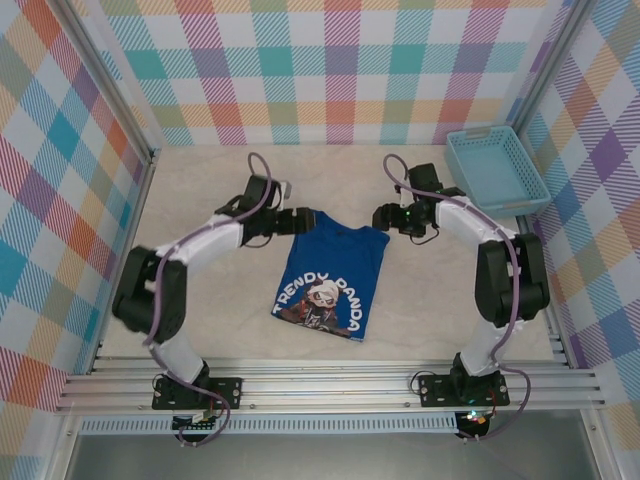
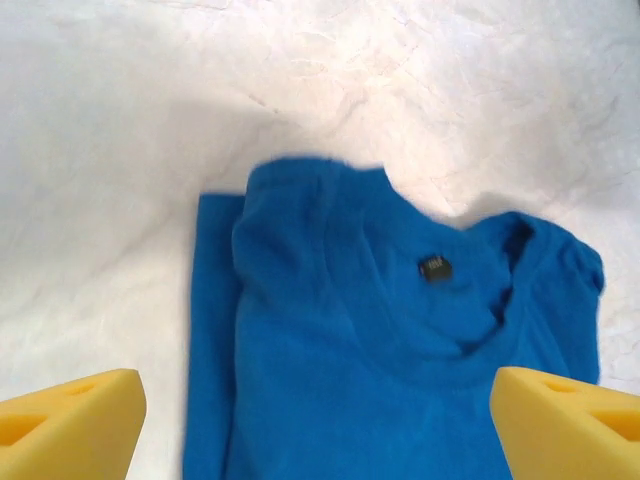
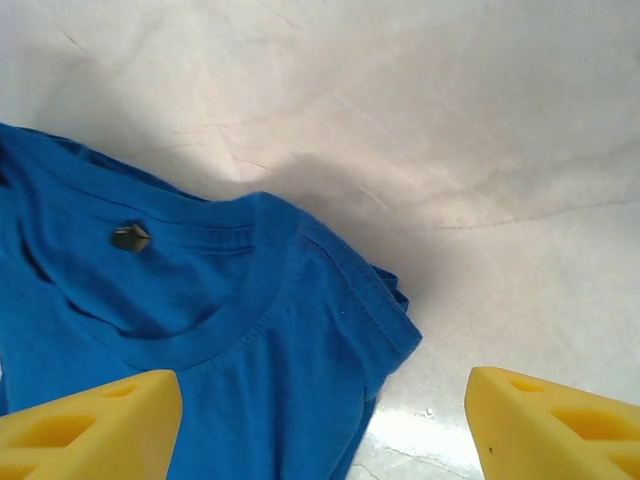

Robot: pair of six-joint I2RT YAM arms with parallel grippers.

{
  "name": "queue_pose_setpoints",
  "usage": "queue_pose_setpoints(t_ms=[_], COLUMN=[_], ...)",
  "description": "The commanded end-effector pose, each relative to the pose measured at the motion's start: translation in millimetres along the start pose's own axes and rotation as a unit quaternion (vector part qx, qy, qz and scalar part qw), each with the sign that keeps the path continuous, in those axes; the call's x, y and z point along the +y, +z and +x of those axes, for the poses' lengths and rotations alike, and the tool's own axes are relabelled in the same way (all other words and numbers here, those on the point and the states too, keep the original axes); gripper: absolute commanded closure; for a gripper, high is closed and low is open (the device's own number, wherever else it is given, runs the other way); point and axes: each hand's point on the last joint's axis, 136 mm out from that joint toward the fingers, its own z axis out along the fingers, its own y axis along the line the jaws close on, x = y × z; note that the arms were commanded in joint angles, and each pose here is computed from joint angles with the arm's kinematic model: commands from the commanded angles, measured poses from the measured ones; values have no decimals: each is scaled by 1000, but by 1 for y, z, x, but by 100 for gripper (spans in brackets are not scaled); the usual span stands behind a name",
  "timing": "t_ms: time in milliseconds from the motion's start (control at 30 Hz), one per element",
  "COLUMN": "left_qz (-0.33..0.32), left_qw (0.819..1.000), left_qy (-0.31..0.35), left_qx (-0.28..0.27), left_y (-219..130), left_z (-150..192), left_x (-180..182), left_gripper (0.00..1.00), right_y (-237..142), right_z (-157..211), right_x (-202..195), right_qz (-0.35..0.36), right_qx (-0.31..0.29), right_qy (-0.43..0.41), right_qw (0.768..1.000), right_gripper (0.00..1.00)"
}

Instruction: Fold the inside-out t-shirt

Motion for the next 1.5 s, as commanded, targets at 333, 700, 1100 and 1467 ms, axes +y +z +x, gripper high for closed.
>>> queue_pose_setpoints(t_ms=[333, 700, 1100, 1467], left_qz=[73, 134, 158, 159], left_qw=[986, 973, 968, 970], left_qy=[37, 15, 6, -6], left_qx=[145, 189, 194, 187], left_y=[72, 90, 93, 97], left_z=[10, 30, 29, 21], left_x=[15, 4, -2, 6], left_gripper=[11, 31, 62, 84], right_y=[49, 70, 79, 84], right_z=[40, 42, 31, 14], right_x=[4, 15, 30, 35], right_qz=[-40, -64, -81, -85], right_qx=[68, 76, 72, 48], right_qy=[39, 48, 49, 38], right_qw=[996, 994, 993, 994], right_gripper=[26, 39, 58, 77])
